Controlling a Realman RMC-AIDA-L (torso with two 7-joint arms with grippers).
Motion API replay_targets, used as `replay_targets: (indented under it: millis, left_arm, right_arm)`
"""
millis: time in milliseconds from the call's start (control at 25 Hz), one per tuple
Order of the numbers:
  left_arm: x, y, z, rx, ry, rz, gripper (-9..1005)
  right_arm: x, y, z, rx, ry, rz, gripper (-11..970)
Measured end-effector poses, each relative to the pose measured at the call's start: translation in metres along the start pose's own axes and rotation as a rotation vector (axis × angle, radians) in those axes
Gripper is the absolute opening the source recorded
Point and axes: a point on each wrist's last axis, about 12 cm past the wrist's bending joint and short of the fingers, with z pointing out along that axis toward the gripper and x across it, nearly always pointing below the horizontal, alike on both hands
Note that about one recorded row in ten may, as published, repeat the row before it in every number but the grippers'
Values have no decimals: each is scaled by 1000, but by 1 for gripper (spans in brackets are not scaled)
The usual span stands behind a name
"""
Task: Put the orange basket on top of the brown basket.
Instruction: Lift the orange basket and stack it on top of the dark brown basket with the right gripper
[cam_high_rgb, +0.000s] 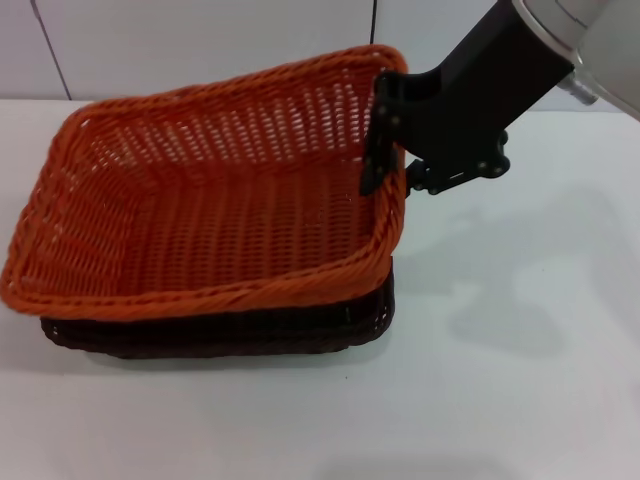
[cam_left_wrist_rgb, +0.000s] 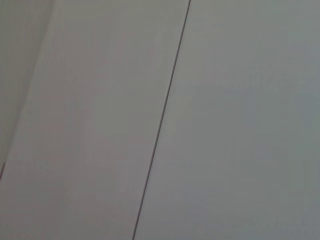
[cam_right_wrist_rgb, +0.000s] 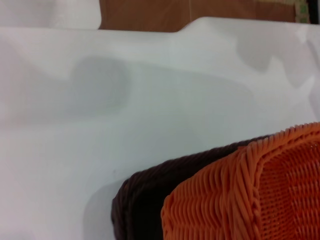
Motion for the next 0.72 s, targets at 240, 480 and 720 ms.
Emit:
replay_targets:
  millis: [240, 480, 720]
  left_arm:
    - [4, 5, -8, -4, 2, -2, 580]
    - [3, 9, -14, -4, -18, 4, 579]
    - [4, 12, -20, -5, -30, 0, 578]
  right_arm:
    - [1, 1, 3, 32, -42, 34, 163]
    - [1, 6, 4, 34, -45, 72, 162]
    - [1, 11, 10, 7, -1, 103, 163]
